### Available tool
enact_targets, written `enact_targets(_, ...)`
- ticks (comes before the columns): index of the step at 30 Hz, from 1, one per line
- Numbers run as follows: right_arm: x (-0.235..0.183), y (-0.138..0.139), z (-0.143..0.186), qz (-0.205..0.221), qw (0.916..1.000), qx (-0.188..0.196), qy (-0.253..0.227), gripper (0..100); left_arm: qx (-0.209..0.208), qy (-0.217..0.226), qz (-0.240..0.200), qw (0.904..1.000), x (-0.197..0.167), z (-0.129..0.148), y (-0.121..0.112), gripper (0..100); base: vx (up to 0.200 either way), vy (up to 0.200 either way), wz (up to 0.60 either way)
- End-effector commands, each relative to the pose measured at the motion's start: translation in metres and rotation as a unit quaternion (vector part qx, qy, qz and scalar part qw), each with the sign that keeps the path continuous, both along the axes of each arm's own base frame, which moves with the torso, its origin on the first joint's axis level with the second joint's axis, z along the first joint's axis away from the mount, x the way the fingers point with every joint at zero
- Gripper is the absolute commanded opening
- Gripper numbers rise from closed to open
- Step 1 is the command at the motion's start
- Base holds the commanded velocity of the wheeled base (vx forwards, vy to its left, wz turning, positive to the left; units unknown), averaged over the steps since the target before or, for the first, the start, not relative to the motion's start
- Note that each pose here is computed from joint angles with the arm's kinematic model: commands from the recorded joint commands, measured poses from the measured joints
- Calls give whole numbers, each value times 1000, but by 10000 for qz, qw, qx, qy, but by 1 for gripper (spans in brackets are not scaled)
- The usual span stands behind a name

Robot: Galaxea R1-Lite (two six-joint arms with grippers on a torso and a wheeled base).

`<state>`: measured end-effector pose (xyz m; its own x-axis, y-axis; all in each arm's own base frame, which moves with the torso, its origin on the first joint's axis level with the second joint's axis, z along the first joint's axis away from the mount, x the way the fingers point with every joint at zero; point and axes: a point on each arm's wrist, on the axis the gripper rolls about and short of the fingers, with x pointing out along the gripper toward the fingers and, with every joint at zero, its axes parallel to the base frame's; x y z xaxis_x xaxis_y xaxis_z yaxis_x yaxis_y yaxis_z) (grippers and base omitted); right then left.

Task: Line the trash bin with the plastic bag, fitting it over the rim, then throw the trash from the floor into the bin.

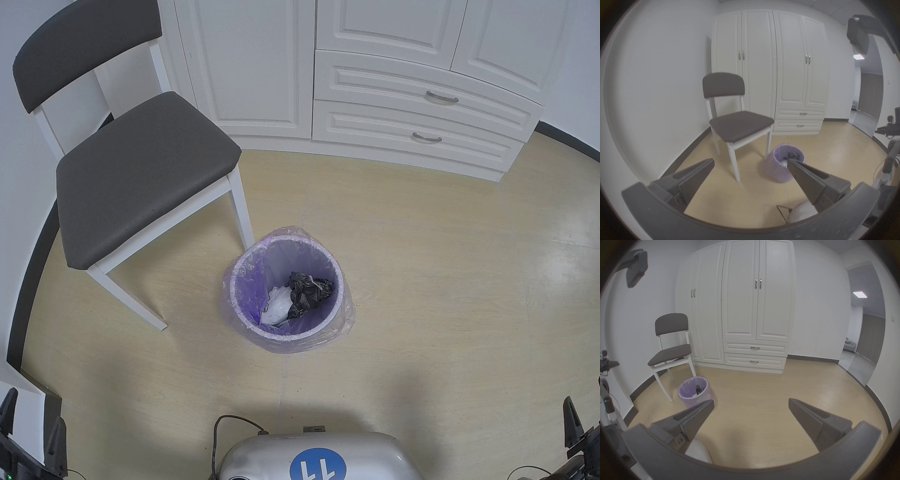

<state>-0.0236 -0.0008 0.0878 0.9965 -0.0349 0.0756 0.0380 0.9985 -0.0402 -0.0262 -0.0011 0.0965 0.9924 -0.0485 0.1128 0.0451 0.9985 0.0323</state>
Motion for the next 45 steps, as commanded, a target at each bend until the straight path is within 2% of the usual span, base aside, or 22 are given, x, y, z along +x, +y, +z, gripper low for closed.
enact_targets(1,1,0,-6,18,10000,60,47,100,-39,238,40,9997,3,-14,0,100,0,0,0)
enact_targets(6,1,0,-6,41,10000,66,47,100,-140,248,131,9995,3,-14,1,100,0,0,0)
enact_targets(9,1,0,-6,93,9999,32,56,100,-113,706,200,9972,3,-22,1,100,0,0,0)
enact_targets(10,1,1,-6,153,9999,20,56,100,-144,722,206,9971,2,-21,1,100,0,0,0)
enact_targets(20,1,1,-6,283,9996,11,64,100,-124,568,213,9981,3,-21,1,100,0,0,0)
enact_targets(23,1,2,-6,457,9989,-32,57,100,-117,568,213,9981,3,-21,1,100,0,0,0)
enact_targets(26,1,2,-11,394,9987,-71,317,100,-117,568,213,9981,3,-21,1,100,0,0,0)
enact_targets(35,1,1,-13,332,9987,103,386,100,-124,568,213,9981,3,-21,1,100,0,0,0)
enact_targets(41,1,1,-13,281,9987,174,392,100,-321,563,293,9975,3,-21,1,100,0,0,0)
enact_targets(45,1,1,-13,273,9987,174,392,100,-206,561,300,9978,3,-21,1,100,0,0,0)
